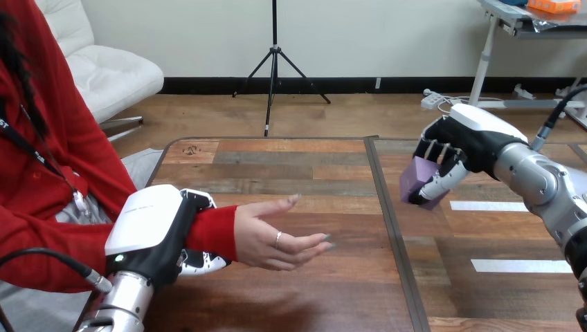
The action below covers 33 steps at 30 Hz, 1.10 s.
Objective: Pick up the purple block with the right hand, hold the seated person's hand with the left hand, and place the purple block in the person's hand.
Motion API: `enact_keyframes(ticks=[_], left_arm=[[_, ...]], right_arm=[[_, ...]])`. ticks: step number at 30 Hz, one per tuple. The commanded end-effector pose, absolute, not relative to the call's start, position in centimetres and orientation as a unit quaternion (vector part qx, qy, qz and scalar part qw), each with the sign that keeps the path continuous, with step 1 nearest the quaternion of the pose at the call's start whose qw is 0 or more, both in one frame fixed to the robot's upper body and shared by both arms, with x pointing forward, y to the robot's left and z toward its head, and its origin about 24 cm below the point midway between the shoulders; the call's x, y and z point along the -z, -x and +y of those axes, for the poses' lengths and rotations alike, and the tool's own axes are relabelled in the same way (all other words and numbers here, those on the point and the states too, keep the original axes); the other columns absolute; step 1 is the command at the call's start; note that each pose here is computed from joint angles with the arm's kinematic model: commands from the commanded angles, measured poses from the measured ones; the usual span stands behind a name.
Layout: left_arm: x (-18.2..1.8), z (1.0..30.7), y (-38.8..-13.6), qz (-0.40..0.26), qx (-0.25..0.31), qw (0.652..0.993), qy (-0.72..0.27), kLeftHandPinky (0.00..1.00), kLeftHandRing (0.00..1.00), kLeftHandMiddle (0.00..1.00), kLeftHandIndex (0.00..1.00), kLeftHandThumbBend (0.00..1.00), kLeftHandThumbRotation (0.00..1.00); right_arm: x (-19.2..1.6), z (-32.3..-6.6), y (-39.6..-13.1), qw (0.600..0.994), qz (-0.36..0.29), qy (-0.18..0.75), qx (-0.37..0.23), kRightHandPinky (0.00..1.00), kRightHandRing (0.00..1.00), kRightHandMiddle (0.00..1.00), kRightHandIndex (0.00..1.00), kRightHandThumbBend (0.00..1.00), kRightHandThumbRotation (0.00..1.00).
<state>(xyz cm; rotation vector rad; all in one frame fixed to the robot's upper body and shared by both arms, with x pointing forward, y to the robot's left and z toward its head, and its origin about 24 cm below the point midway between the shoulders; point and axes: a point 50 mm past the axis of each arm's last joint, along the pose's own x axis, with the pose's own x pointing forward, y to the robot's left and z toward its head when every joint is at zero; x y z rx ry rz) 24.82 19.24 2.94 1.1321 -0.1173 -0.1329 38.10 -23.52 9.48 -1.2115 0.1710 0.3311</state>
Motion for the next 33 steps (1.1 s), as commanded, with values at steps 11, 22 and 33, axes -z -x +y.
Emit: enact_keyframes(ticks=[11, 22, 33], left_arm=[[-9.9, 17.0, -28.5, -0.207, 0.004, 0.842, -0.499, 0.29, 0.33, 0.38, 0.39, 0.67, 0.0], [-10.6, 16.7, -29.2, -0.213, -0.001, 0.841, -0.497, 0.28, 0.33, 0.38, 0.4, 0.66, 0.0], [-11.1, 16.2, -29.8, -0.219, -0.001, 0.843, -0.492, 0.26, 0.32, 0.39, 0.41, 0.67, 0.0]], right_arm=[[-15.4, -20.1, -40.0, 0.809, -0.043, 0.565, -0.156, 0.38, 0.43, 0.48, 0.48, 0.74, 0.0], [-16.0, -19.1, -39.9, 0.81, -0.067, 0.558, -0.168, 0.33, 0.39, 0.45, 0.47, 0.74, 0.0], [-16.8, -18.0, -39.6, 0.811, -0.093, 0.548, -0.181, 0.33, 0.39, 0.45, 0.47, 0.71, 0.0]])
